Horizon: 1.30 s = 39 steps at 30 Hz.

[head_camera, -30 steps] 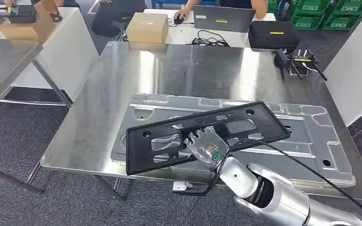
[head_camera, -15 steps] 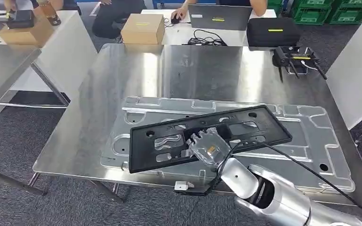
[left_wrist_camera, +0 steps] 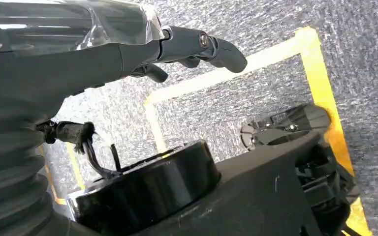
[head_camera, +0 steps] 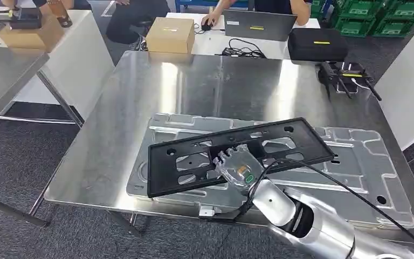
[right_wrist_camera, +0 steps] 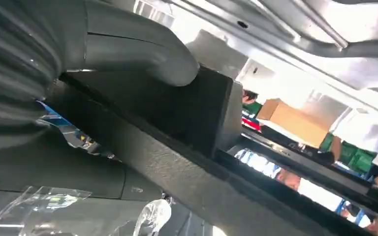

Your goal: Take the parts from the cabinet and place them on the table.

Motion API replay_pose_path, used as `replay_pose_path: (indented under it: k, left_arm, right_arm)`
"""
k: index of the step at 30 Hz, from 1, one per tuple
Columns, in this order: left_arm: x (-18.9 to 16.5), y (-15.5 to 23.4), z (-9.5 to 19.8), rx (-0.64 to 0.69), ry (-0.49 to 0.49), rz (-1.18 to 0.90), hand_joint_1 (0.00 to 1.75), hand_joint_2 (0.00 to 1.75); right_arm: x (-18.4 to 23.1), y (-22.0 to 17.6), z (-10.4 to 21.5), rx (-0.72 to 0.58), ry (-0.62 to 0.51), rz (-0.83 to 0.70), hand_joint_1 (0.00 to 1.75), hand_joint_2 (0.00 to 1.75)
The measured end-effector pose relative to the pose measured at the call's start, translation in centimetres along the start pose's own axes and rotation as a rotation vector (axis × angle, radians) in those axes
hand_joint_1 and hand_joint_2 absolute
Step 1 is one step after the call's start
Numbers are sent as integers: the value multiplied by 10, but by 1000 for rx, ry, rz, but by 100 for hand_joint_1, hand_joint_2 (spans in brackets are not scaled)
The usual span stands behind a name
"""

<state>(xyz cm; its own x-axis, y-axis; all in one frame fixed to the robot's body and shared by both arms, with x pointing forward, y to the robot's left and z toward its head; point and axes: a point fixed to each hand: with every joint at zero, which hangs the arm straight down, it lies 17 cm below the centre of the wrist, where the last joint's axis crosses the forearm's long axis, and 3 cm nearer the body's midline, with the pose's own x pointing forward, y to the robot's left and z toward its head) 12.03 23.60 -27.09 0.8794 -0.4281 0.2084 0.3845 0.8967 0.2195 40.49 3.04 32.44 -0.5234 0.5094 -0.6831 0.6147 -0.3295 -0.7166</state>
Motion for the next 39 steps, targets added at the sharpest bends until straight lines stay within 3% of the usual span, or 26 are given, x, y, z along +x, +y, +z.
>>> replay_pose_path:
  k: [28,39]
  left_arm:
    - [2,0,0,2,-6,-10,0,175]
    - [-2,-4,1,2,2,-12,0,175]
  right_arm:
    - [-3,6,2,21,10,-2,175,175]
    - [-22,22,10,64,96,-3,175,175]
